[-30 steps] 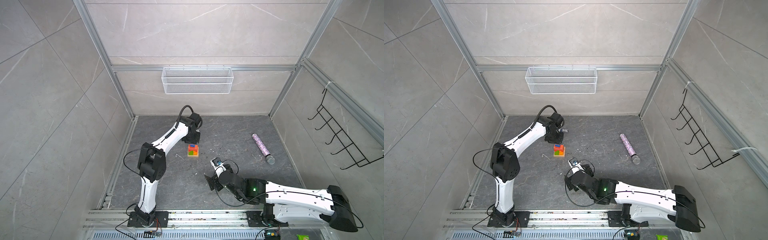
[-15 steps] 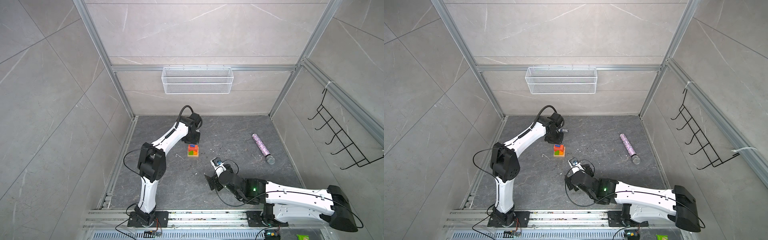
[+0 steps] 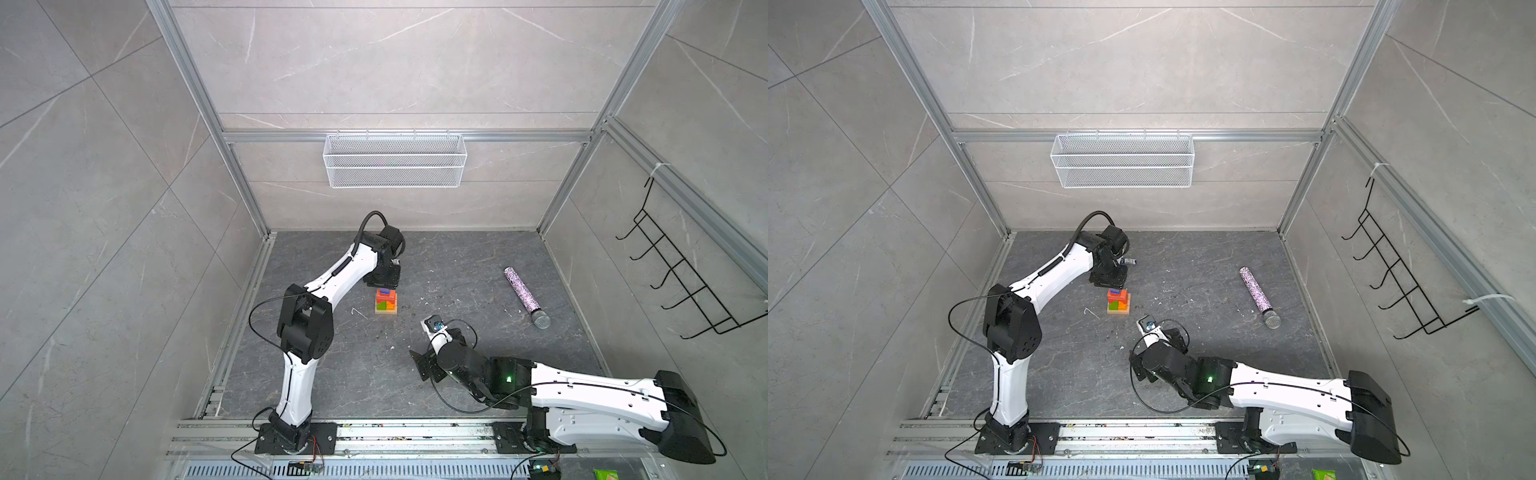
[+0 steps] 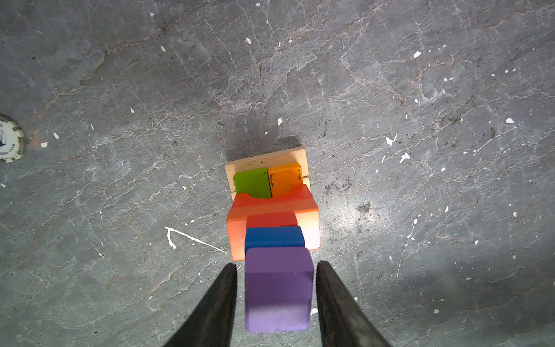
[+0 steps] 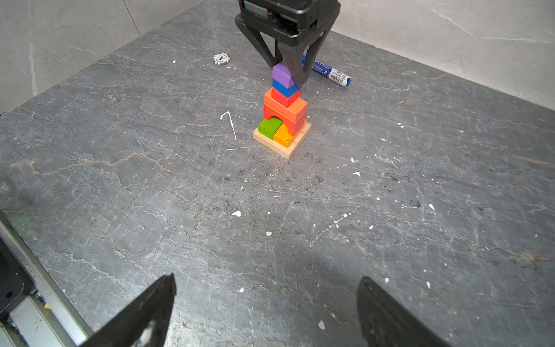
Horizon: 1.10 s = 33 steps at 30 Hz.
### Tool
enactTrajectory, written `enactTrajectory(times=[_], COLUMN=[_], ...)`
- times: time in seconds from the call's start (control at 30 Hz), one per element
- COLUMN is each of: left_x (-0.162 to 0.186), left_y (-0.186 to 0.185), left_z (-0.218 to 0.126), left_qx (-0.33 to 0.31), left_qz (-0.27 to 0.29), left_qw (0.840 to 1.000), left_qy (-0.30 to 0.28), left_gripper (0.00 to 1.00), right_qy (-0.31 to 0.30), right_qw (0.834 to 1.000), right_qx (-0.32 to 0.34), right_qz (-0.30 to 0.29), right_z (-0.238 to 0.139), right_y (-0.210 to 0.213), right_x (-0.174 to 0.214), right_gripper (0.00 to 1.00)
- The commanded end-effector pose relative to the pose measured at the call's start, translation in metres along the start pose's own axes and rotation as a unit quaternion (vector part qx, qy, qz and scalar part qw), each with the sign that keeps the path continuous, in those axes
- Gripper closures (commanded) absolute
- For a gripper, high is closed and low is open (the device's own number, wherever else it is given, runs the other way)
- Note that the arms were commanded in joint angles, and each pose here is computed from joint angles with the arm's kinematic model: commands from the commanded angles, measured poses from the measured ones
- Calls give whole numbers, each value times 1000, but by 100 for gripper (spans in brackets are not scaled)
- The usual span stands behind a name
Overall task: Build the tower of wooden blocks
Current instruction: 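Lower the purple cube onto the blue cube atop the tower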
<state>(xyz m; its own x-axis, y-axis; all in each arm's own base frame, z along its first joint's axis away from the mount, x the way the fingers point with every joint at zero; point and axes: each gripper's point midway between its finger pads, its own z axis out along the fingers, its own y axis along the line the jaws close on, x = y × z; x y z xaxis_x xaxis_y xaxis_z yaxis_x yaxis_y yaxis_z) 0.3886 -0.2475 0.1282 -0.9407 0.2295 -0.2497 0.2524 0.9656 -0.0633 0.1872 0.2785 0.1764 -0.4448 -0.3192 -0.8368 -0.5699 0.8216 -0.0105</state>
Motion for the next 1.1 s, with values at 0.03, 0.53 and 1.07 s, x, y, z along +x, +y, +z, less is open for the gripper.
enactTrajectory(times=[0.03, 0.53, 1.07], left_x=[-4, -7, -6], left_y=[0, 0, -1], left_z=[-6, -7, -4], left_qx=[-6, -10, -7], left_qz=[7, 2, -4], left_qw=[1000, 1000, 1000], left_qy=[-3, -6, -2], left_gripper=[54, 63, 64], right_qy=[6, 8, 10], right_qw=[1000, 1000, 1000], right_qx=[11, 14, 17], right_qz=[-13, -11, -12], right_z=[-1, -1, -1], right_y=[-3, -4, -6], right_x=[3, 4, 7], right_gripper=[6, 6, 6])
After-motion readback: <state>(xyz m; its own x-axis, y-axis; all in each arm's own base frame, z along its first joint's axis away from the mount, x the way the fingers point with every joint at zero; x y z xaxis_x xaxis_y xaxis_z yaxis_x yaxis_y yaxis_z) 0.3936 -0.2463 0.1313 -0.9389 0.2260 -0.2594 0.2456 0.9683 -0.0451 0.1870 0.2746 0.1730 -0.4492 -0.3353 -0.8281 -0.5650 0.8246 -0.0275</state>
